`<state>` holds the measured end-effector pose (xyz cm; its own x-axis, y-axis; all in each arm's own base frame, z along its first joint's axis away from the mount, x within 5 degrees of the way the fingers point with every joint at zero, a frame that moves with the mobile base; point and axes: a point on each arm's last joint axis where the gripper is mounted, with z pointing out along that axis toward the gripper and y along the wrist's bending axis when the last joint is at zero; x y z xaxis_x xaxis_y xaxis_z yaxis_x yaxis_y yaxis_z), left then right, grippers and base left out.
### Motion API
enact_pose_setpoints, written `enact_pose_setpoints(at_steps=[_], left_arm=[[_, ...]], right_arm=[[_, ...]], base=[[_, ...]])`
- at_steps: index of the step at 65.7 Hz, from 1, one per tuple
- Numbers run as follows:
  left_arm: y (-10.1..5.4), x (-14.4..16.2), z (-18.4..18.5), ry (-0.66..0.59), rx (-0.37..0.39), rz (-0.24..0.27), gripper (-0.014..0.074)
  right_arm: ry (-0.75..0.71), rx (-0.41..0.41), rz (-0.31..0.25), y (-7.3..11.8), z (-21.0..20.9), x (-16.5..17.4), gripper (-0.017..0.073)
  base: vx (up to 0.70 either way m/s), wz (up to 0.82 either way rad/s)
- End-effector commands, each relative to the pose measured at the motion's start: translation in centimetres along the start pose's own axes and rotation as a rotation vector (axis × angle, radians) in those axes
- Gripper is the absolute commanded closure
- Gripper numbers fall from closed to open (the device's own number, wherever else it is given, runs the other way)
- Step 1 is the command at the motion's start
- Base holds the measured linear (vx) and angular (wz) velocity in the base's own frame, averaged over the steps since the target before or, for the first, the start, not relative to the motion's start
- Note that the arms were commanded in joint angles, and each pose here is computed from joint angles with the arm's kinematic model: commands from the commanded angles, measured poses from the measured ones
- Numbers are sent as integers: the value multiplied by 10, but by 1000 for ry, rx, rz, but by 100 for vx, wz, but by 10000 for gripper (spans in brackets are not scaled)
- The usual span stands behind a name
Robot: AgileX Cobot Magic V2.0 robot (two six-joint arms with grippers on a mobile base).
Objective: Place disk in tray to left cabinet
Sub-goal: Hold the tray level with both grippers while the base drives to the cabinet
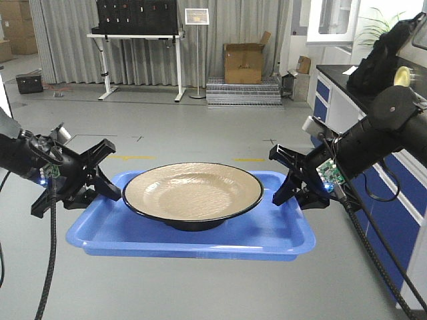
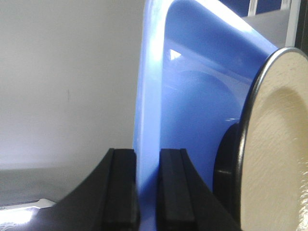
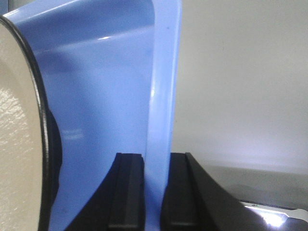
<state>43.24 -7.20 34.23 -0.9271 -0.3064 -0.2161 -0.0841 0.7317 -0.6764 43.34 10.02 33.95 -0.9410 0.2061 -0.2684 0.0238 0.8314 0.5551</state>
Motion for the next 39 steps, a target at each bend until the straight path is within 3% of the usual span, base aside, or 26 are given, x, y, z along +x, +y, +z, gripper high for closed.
enact_pose_setpoints(at_steps=[1,39], left_arm=[[-54,20,-30,18,246,4,594],[-54,20,-30,18,247,3,594]], right_arm=[[-63,-244,-21,49,-37,11,564],[-64,-244,-21,49,-37,11,564]], base=[[54,3],[59,3]])
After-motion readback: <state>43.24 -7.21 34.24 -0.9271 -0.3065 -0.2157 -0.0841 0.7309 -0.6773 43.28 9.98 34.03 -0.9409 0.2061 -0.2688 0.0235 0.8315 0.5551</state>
